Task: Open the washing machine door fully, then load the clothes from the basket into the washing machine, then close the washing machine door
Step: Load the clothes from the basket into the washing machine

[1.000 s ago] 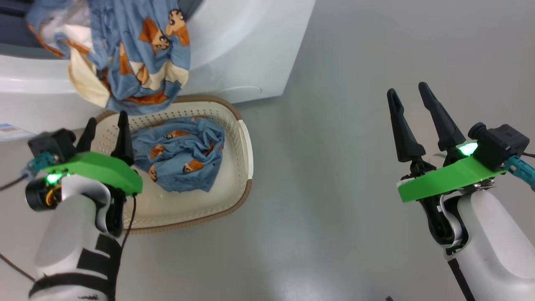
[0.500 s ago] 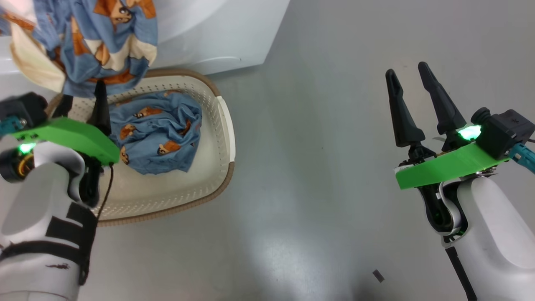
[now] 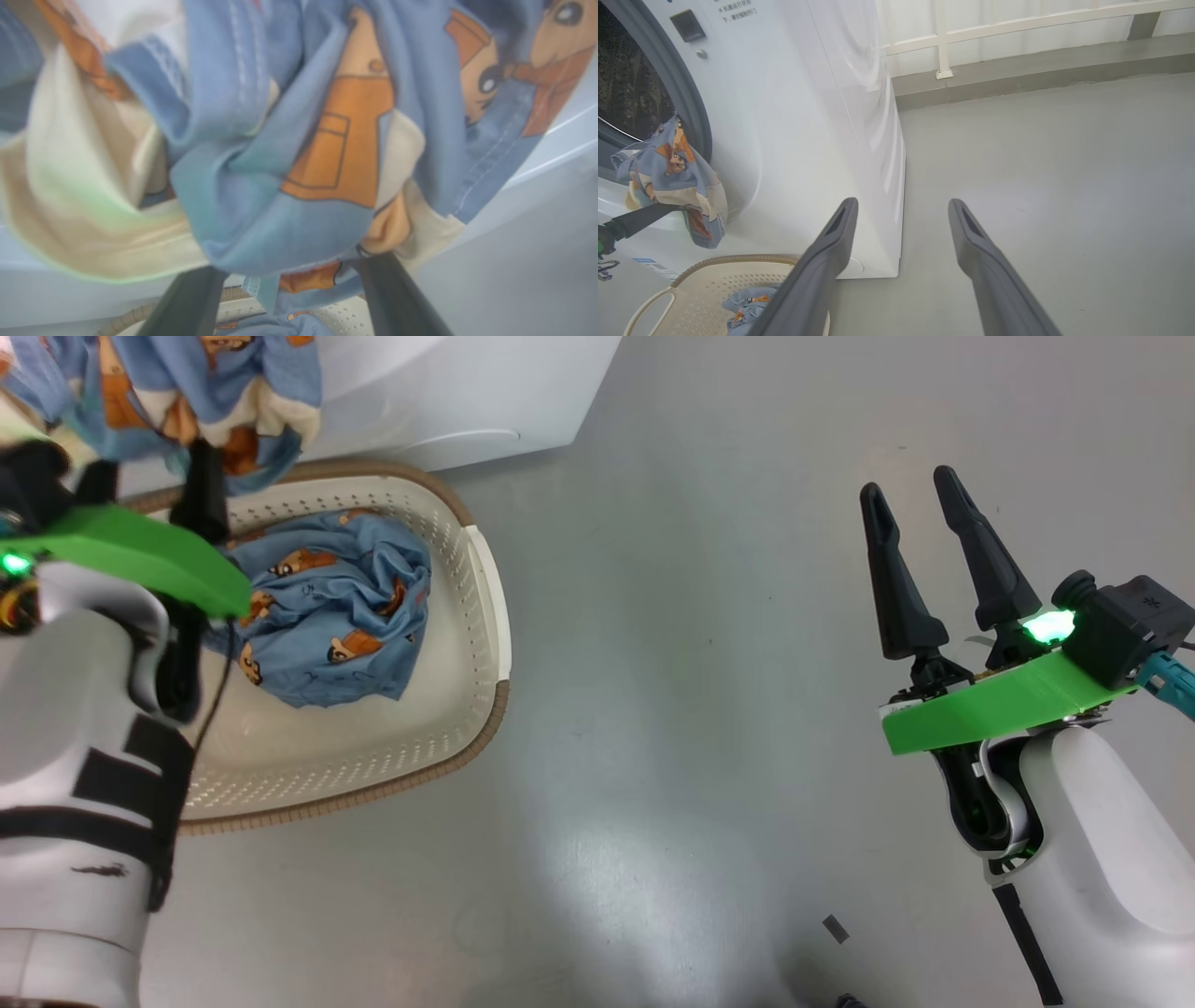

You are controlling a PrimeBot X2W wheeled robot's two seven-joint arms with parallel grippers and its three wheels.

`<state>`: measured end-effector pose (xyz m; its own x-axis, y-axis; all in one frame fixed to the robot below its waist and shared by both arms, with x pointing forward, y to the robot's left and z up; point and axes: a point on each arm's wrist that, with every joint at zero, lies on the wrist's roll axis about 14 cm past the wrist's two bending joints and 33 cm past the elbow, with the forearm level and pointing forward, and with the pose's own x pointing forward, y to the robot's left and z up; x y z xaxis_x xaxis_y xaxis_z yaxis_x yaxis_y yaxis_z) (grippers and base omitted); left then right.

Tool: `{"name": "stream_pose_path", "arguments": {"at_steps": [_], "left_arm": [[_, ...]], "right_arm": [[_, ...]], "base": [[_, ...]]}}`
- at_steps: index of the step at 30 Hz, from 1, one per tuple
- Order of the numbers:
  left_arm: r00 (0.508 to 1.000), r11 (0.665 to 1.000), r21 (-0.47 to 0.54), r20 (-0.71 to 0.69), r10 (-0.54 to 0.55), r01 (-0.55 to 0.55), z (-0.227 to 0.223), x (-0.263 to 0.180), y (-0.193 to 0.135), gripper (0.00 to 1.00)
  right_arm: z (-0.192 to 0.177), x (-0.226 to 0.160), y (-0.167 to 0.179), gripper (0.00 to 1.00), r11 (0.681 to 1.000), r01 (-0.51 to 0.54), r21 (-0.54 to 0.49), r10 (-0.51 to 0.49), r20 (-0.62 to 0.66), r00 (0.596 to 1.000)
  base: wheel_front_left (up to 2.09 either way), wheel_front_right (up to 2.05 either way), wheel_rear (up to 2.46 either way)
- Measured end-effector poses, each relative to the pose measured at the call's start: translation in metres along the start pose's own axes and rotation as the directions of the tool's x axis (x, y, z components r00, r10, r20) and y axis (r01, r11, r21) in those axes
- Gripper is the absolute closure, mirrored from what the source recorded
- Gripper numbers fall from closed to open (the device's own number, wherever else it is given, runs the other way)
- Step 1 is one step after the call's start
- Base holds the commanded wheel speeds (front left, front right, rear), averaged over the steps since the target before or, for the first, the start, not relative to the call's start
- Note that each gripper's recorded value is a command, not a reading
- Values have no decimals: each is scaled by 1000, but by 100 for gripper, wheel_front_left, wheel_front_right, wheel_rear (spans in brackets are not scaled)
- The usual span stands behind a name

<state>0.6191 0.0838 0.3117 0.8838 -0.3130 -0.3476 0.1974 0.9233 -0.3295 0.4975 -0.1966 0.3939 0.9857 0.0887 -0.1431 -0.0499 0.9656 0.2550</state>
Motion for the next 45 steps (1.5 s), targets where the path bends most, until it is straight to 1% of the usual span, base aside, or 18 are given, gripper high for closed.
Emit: {"name": "stream_pose_path", "arguments": {"at_steps": [5,6,7,8,9,15,20,26,33,40,45], "left_arm": [[998,1000,-13,55,16,-16,18,4,5,0],[998,1000,-9,58,18,-17,19,4,6,4],[998,1000,-6,63,18,-17,21,4,5,38],[998,1000,-4,68,18,-18,23,4,5,67],[997,1000,-1,72,19,-19,24,4,6,100],[994,1000,13,105,13,-15,37,-1,1,100],[985,1000,22,170,-20,16,59,-5,-13,100],[975,999,34,220,-19,12,83,-8,-12,100],[967,997,80,254,-16,-4,129,21,-8,100],[977,989,144,214,2,-33,144,56,2,100],[975,983,176,223,18,-58,158,80,10,100]], "right_arm": [[0,1,1,0,1000,-1,2,1,0,1000],[0,1,1,0,1000,-1,2,1,0,1000],[0,0,1,0,1000,-1,2,1,0,1000],[0,0,1,0,1000,-2,2,2,1,1000],[1,0,1,0,1000,-2,2,2,2,1000],[6,0,5,0,1000,-9,3,9,14,1000],[8,3,12,0,1000,-28,11,28,21,999],[5,7,22,0,998,-55,23,55,18,998],[-5,7,18,0,999,-46,24,46,-6,999],[-11,0,2,0,999,16,36,-16,-14,1000],[-19,-4,-13,0,997,63,34,-62,-33,998]], "base": [[0,0,0],[0,0,0],[0,0,0],[0,0,0],[0,0,0],[0,0,0],[0,0,0],[0,0,0],[0,0,0],[0,0,0],[0,0,0]]}}
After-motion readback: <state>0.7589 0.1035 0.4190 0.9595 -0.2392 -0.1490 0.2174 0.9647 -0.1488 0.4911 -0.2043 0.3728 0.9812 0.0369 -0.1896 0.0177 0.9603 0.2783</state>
